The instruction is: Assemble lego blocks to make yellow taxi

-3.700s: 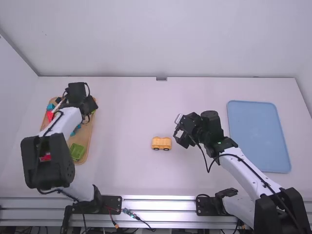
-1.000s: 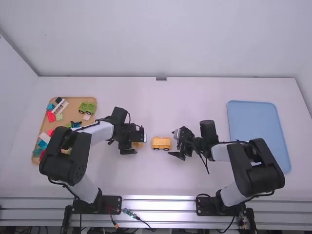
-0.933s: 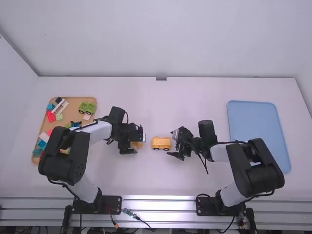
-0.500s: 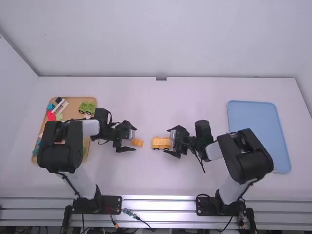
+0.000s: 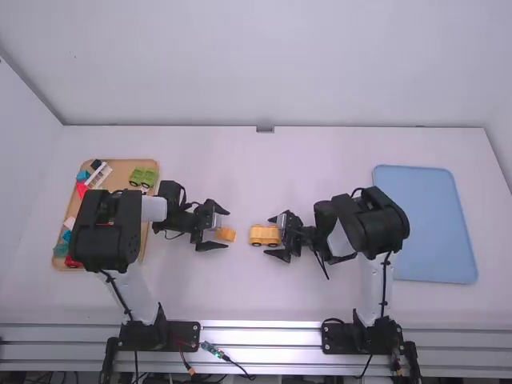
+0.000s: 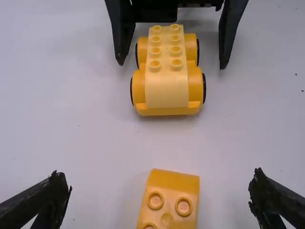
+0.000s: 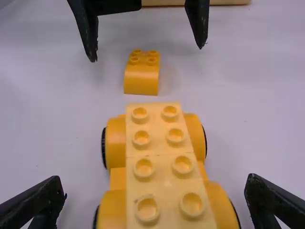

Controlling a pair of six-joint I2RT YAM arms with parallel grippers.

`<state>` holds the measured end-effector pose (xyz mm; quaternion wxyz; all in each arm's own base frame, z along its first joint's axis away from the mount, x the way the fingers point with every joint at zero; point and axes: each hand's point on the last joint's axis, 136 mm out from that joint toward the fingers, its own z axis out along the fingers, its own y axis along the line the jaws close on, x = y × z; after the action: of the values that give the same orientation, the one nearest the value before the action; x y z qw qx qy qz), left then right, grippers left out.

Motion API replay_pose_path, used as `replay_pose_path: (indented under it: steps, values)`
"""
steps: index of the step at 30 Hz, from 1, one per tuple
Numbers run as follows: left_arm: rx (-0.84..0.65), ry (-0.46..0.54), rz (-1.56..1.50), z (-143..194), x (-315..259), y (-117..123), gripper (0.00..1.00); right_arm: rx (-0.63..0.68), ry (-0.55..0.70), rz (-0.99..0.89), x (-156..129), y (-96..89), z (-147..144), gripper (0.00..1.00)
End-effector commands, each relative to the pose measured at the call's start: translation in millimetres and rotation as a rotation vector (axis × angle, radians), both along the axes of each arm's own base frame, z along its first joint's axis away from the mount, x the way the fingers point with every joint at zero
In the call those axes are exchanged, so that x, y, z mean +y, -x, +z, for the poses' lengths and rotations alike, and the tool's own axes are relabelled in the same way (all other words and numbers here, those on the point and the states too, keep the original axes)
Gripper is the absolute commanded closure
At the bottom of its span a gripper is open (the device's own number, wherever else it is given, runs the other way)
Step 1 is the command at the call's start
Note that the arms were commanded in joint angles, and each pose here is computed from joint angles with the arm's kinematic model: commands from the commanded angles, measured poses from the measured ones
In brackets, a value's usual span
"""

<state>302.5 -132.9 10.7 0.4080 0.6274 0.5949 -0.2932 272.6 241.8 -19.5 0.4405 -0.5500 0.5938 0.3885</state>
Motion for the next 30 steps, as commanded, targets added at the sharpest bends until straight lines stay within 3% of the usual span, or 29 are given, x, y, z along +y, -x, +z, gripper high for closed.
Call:
replay_pose_path:
  steps: [1,14,21,28,30]
  values:
    - [0.02,0.024,-0.003,0,-6,1,0.01,0.038,-0.053,0.043,4,-0.4,5,0.01]
    - [0.087,-0.109,0.059,-22,10,1,0.01,0.06,-0.032,0.032,7,-0.5,-1,0.01]
    - [0.075,-0.069,0.082,-17,18,-2,0.0,0.059,-0.032,0.039,9,0.9,0,0.01]
    - [0.09,-0.078,0.084,-27,18,-1,0.07,0.062,-0.034,0.038,9,0.5,0,0.01]
    - [0.106,-0.073,0.083,-32,17,0,0.13,0.062,-0.033,0.037,9,0.4,0,0.01]
